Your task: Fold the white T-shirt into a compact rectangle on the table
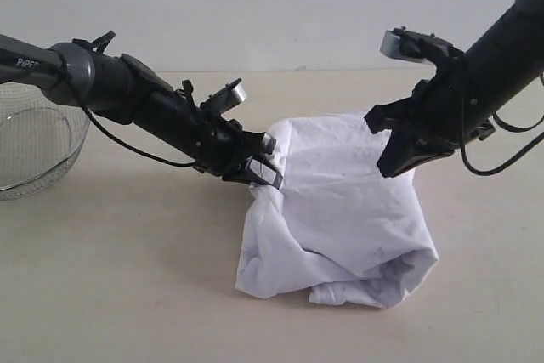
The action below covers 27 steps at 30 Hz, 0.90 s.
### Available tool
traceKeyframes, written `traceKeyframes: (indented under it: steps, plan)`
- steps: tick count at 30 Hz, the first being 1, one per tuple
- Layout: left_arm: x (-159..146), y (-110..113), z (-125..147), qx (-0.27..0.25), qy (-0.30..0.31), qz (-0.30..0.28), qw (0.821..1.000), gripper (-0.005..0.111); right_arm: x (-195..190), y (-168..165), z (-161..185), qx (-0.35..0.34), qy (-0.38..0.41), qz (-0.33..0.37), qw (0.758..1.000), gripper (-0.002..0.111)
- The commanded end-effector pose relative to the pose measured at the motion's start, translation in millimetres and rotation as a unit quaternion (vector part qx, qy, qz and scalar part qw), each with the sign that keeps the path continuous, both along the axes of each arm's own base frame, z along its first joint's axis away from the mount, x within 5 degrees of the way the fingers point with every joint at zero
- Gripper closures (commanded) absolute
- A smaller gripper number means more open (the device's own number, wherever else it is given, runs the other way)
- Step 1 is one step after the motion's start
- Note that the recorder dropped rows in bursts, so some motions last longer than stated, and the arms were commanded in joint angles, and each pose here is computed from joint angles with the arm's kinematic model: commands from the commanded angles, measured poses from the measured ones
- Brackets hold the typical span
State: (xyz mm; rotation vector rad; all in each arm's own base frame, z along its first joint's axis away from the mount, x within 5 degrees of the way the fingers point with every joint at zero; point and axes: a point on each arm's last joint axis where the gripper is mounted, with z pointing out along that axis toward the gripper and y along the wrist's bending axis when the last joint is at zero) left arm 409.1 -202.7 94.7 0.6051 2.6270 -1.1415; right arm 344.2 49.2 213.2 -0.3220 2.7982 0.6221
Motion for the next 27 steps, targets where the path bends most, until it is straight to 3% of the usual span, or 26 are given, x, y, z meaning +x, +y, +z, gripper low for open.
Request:
traceKeyframes:
  steps: [1,4,8,12,21,25,27]
  plan:
    - [1,1,-1,0.004,-0.001,0.015,1.0,0.102,-10,7,-6,-0.086,0.048,-0.012,0.995,0.108]
    - [1,1,-1,0.005,-0.002,0.015,1.0,0.102,-17,7,-21,-0.097,0.074,-0.018,0.992,0.108]
    - [1,1,-1,0.005,-0.002,0.014,1.0,0.102,-42,6,-76,-0.095,0.144,-0.025,0.985,0.108]
    - [2,1,-1,0.006,-0.002,0.015,1.0,0.102,-49,5,-104,-0.101,0.175,-0.029,0.979,0.108]
    - [6,32,7,-0.028,0.028,0.005,0.999,0.102,-50,4,-104,-0.104,0.176,-0.02,0.979,0.108]
    - [9,43,39,-0.084,-0.008,-0.015,0.996,0.102,-50,4,-104,-0.104,0.172,-0.016,0.979,0.108]
    - [12,46,56,-0.081,-0.04,0.002,0.996,0.102,-49,4,-104,-0.105,0.169,-0.018,0.98,0.108]
